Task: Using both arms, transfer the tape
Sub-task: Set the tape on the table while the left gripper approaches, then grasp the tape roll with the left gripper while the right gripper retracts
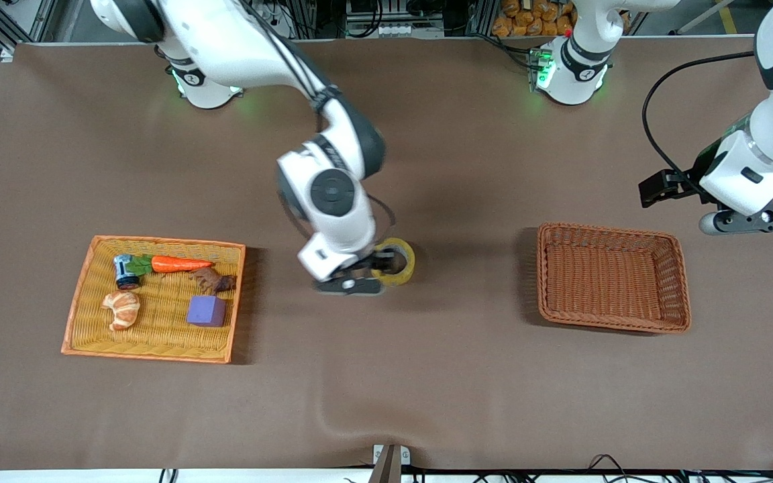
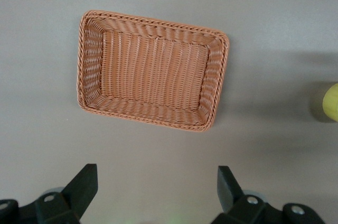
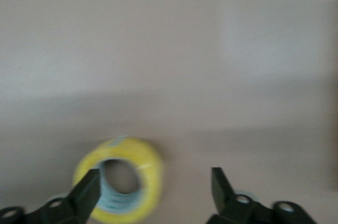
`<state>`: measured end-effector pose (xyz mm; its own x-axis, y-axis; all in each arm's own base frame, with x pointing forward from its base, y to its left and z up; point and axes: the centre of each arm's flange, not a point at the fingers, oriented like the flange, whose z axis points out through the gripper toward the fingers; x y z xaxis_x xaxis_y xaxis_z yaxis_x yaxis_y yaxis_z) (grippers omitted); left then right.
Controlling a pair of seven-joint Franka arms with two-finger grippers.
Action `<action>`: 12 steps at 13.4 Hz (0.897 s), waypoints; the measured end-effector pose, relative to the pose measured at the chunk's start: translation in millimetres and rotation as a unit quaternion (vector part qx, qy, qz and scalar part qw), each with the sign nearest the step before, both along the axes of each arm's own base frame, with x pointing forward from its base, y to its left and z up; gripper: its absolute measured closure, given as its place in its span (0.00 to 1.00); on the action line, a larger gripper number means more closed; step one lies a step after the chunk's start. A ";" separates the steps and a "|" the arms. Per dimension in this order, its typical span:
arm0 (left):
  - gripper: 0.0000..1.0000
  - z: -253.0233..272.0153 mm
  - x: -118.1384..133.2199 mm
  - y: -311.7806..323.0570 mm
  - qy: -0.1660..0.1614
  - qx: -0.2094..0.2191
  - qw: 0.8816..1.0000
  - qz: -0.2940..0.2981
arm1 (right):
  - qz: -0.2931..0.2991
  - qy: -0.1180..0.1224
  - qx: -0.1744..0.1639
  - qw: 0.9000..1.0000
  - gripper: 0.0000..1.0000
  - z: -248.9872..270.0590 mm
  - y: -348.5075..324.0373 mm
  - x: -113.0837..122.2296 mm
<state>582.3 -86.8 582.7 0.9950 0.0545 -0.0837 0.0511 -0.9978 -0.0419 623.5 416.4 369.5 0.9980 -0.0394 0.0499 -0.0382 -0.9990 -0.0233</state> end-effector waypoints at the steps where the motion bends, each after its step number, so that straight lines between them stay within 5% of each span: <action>1: 0.00 -2.7 0.0 -11.9 0.000 0.000 1.000 -0.002 | -0.001 -0.005 0.001 1.000 0.00 32.6 -41.7 13.5; 4: 0.00 -23.8 4.6 -81.0 -0.020 -0.001 1.000 0.004 | -0.004 -0.009 0.009 1.000 0.00 103.6 -166.3 27.7; 8: 0.00 -80.6 3.8 -185.1 -0.035 -0.005 0.999 0.038 | -0.013 0.039 0.008 0.999 0.00 155.2 -285.1 11.9; 12: 0.00 -163.4 4.3 -251.0 -0.037 -0.008 0.998 0.044 | 0.007 0.018 0.018 1.000 0.00 209.1 -360.8 -5.3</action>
<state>586.6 -337.8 419.2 0.9900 0.1408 -0.0117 0.1406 -0.9899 -0.0194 618.2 55.6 578.6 0.9996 -0.0272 0.0118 -0.0264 -0.9979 -0.0585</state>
